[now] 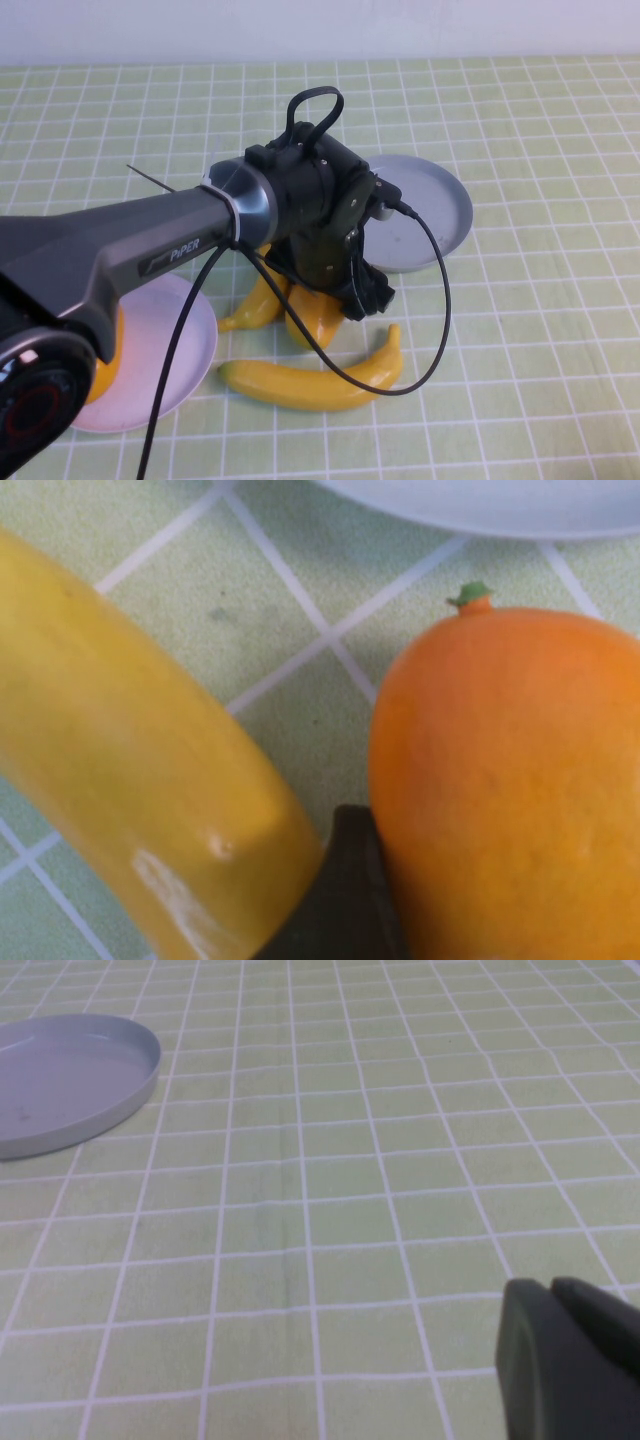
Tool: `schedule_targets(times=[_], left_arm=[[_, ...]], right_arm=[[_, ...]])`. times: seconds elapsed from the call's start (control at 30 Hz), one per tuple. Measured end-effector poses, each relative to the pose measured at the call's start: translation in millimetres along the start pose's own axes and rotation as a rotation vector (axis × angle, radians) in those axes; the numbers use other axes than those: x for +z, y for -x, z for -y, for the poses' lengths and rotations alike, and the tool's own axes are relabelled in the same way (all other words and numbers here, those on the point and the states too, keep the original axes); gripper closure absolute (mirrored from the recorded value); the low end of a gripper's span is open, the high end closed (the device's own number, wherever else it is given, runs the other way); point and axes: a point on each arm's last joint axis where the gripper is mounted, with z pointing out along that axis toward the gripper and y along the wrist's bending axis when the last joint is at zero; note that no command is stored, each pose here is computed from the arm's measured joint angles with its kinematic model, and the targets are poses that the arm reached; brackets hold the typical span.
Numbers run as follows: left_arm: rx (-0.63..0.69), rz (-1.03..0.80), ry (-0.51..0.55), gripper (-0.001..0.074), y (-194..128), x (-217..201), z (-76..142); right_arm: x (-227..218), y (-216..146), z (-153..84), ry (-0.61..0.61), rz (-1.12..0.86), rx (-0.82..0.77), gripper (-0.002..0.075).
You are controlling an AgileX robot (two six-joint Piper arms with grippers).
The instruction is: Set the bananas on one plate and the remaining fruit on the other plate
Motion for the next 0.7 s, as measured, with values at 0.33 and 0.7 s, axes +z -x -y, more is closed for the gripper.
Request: schedule_targets(times=[0.33, 0.7], left_arm=[[-0.007, 0.055, -0.003, 0.0163, 2, -25, -4], [-0.015, 0.015, 0.108, 0.0163, -26, -118, -29]], right_arm=[[0, 0, 0, 0.0, 0.0, 0.0, 0.0743], [0, 0, 0, 0.0, 0.0, 0.0, 0.0743]])
